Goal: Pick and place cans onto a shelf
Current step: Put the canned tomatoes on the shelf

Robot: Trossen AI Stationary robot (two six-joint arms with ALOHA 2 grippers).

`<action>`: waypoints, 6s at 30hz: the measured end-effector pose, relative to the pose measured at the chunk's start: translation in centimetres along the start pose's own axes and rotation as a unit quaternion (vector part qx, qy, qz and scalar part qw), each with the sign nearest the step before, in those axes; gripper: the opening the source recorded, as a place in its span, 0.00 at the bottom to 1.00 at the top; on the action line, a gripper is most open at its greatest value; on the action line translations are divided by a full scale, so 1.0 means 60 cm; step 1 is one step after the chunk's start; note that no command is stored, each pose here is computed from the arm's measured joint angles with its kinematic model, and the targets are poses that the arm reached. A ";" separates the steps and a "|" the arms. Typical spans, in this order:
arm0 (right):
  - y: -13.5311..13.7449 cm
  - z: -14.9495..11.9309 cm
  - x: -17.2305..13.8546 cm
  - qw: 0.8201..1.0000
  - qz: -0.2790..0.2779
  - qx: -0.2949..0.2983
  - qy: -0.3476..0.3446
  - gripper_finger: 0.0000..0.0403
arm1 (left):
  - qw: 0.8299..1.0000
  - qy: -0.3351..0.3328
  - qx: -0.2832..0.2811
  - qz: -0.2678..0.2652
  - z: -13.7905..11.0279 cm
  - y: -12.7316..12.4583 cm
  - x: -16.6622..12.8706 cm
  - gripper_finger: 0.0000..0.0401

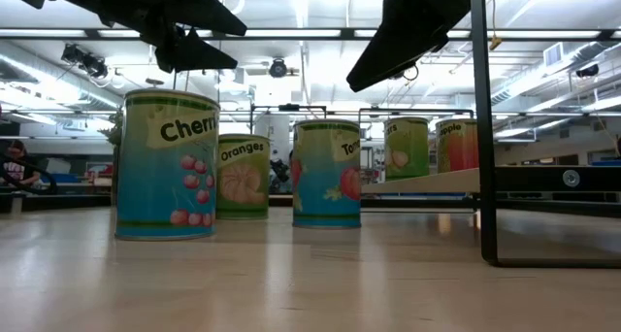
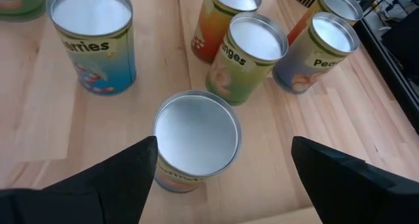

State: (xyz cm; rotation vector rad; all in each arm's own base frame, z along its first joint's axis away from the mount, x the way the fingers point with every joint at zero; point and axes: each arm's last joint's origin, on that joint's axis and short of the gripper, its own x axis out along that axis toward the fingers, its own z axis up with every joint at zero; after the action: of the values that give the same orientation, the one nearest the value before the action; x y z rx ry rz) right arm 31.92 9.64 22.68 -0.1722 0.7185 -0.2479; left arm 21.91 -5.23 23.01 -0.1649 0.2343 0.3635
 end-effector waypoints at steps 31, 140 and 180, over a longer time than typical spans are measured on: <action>0.007 -0.002 0.007 0.997 0.061 -0.027 -0.034 0.90 | 0.997 0.070 0.008 -0.029 -0.017 0.003 -0.017 0.99; -0.025 0.098 0.059 0.986 0.078 -0.024 0.148 0.83 | 0.993 -0.051 0.104 -0.014 0.031 0.018 0.005 0.99; -0.162 -0.136 -0.130 0.965 -0.104 0.160 0.178 0.94 | 0.995 -0.042 0.093 -0.012 0.028 0.020 0.005 0.99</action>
State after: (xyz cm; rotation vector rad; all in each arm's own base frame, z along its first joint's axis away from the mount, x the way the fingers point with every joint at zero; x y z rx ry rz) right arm 19.22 1.96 23.89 0.1093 1.0074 -0.6021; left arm 22.10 -3.68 24.41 0.0306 0.1810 0.3230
